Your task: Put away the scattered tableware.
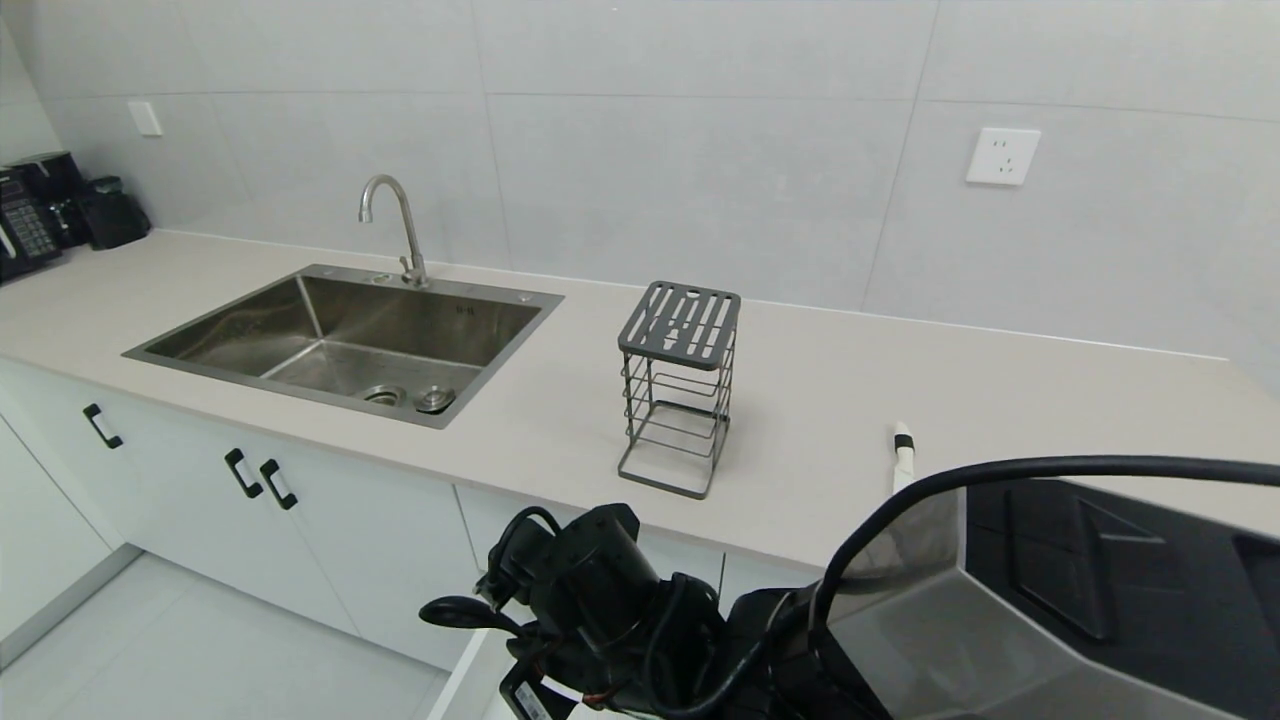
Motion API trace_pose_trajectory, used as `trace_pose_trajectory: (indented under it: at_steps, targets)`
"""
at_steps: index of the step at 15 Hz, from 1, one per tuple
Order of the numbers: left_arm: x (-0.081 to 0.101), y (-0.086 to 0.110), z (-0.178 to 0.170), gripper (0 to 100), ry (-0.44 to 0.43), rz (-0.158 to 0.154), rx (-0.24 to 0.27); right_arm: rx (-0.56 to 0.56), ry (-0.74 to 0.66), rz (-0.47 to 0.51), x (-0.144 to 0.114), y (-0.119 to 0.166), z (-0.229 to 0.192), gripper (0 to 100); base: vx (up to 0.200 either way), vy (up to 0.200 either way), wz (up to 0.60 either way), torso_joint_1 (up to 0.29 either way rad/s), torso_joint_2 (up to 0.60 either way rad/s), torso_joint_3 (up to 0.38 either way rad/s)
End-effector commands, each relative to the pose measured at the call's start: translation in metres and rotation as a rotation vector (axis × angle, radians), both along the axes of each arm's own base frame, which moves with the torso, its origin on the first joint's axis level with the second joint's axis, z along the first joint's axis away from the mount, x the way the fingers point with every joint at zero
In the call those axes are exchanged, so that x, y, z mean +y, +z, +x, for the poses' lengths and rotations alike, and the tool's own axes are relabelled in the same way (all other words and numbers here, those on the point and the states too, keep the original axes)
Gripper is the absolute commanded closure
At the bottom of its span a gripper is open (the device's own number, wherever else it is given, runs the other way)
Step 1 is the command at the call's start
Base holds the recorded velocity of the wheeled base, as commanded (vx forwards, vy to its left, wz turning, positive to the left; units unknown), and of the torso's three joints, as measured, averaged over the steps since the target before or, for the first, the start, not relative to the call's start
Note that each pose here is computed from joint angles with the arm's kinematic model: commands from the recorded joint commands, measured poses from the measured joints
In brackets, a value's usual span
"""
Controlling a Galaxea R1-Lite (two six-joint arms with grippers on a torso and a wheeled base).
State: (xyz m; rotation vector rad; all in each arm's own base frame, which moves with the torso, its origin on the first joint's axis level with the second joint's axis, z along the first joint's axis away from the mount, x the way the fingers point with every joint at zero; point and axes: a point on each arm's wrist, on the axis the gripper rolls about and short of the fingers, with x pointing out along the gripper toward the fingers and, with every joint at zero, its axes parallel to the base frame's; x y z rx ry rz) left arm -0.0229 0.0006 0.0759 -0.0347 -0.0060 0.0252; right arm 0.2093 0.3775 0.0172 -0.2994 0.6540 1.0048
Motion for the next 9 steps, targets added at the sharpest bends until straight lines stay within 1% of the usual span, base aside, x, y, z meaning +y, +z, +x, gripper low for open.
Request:
trace_pose_trajectory:
  at_steps: [1, 3, 7, 9]
  targets:
    - [0.0, 0.0, 0.0, 0, 0.001, -0.001, 0.001, 0.002, -0.002, -0.006, 0.003, -0.007, 0.003, 100, 0.0, 0.0, 0.0, -0.061, 0.12, 0.061]
    - [0.0, 0.0, 0.0, 0, 0.001, -0.001, 0.001, 0.001, -0.003, -0.003, 0.005, -0.008, 0.005, 100, 0.0, 0.0, 0.0, -0.178, 0.34, 0.176]
    - [0.0, 0.0, 0.0, 0, 0.001, -0.001, 0.001, -0.009, 0.003, 0.004, 0.012, -0.014, 0.012, 100, 0.0, 0.0, 0.0, -0.256, 0.51, 0.249]
    - [0.0, 0.0, 0.0, 0, 0.001, -0.001, 0.001, -0.017, 0.014, -0.005, 0.016, -0.021, 0.014, 100, 0.0, 0.0, 0.0, -0.12, 0.22, 0.114]
